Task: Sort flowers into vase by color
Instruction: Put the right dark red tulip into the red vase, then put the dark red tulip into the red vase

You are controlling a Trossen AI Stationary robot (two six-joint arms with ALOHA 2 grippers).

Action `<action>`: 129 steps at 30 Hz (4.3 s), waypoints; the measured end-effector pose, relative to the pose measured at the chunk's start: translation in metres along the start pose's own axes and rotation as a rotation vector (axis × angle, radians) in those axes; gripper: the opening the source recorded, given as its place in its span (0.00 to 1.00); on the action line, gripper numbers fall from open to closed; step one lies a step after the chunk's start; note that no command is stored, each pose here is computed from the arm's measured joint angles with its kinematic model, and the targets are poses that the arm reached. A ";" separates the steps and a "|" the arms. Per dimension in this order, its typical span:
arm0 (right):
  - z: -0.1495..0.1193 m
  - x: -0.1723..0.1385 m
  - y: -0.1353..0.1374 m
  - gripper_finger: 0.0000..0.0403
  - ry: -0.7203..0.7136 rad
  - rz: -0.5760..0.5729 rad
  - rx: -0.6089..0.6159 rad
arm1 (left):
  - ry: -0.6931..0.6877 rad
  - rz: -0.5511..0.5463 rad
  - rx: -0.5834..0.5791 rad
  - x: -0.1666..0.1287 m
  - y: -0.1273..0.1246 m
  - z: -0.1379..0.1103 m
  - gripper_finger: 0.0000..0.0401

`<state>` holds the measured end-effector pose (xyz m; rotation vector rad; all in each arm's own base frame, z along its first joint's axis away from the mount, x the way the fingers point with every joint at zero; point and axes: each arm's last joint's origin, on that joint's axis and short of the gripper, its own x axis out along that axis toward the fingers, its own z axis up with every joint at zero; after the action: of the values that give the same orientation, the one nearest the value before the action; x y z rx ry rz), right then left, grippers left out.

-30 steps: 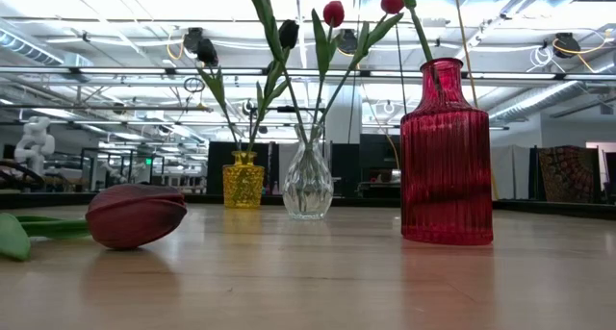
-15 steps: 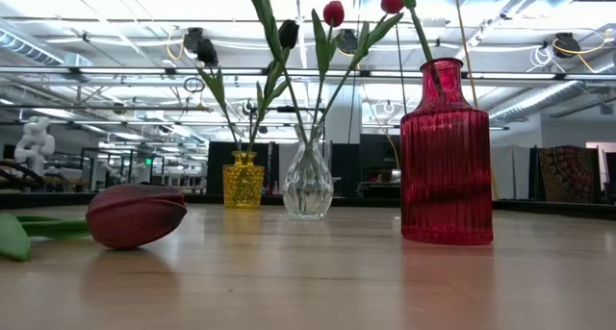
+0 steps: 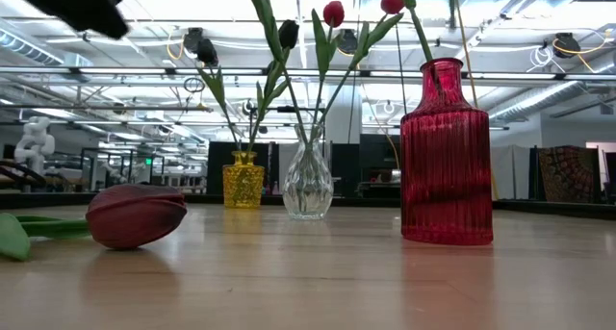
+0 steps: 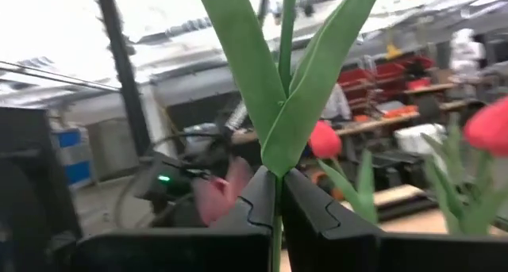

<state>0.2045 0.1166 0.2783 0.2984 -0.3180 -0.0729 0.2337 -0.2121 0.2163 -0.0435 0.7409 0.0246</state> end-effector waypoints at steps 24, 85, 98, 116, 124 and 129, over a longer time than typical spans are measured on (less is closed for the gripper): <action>-0.041 0.008 0.000 0.01 0.076 -0.127 -0.053 | 0.034 0.014 0.006 0.006 -0.004 -0.011 0.39; -0.017 -0.043 0.014 0.72 0.356 -0.032 -0.010 | 0.571 0.086 0.048 0.034 0.003 -0.083 0.38; -0.006 -0.040 0.018 0.72 0.265 0.004 -0.048 | 0.530 0.022 0.022 0.037 0.010 -0.075 0.03; 0.067 -0.005 0.052 0.72 0.088 0.085 -0.233 | -0.175 -0.198 0.265 -0.060 -0.021 0.065 0.01; 0.059 0.027 0.070 0.72 0.101 0.111 -0.333 | -0.653 -0.129 0.418 -0.090 -0.022 0.121 0.02; 0.045 0.057 0.084 0.72 0.138 0.080 -0.399 | -0.811 -0.070 0.369 -0.092 -0.009 0.144 0.03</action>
<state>0.2460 0.1778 0.3617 -0.1052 -0.1723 -0.0351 0.2633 -0.2145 0.3852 0.2803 -0.0751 -0.1542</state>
